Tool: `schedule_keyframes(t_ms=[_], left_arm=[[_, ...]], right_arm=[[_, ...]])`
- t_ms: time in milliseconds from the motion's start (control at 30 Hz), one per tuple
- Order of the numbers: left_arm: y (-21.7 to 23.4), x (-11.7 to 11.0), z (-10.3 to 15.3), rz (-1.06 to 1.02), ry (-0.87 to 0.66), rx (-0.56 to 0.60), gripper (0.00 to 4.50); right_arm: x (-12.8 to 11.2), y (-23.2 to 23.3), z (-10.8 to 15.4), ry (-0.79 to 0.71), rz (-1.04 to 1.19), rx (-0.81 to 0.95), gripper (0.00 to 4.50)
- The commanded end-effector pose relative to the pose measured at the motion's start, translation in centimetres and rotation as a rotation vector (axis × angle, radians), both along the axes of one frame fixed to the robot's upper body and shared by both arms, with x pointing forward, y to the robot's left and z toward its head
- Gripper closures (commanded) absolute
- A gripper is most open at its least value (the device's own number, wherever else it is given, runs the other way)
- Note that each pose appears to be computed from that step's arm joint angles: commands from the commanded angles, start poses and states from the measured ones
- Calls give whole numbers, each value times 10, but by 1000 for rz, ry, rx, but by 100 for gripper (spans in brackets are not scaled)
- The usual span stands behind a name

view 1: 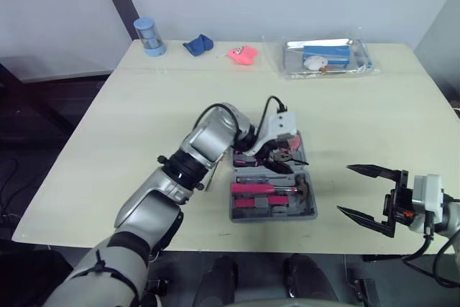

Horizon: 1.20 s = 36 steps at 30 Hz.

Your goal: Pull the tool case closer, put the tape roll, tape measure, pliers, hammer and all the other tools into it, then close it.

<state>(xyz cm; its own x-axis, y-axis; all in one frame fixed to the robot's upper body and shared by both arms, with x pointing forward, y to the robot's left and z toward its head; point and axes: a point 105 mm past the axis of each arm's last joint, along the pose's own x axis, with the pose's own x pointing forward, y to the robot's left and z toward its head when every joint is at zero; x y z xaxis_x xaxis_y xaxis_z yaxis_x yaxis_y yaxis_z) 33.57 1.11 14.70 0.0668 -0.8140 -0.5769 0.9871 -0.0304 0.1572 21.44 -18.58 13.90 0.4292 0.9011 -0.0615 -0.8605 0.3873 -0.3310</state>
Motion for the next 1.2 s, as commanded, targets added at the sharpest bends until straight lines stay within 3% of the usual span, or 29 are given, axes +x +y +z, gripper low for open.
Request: schedule_keyframes(t_ms=[33,333,433,500,1067,1167,1200], left_arm=[[4,3,11,-33,-51,-158,84],[18,-6,-5,-22,35,-329,84],[28,-10,-16,-4,72,-371,149],[32,-13,-24,0,65,-368,245],[49,-29,-62,-51,48,-241,245],[50,-28,-63,-39,57,-253,324],[51,-28,-64,-36,57,-253,381]], right_arm=[[-1,2,6,-35,6,9,0],[-2,2,5,-34,-1,15,0],[-3,2,5,-32,-6,15,0],[-3,2,5,-31,-7,16,0],[-1,2,6,-29,-1,15,0],[0,2,5,-28,-1,13,0],[0,2,5,-28,-1,12,0]])
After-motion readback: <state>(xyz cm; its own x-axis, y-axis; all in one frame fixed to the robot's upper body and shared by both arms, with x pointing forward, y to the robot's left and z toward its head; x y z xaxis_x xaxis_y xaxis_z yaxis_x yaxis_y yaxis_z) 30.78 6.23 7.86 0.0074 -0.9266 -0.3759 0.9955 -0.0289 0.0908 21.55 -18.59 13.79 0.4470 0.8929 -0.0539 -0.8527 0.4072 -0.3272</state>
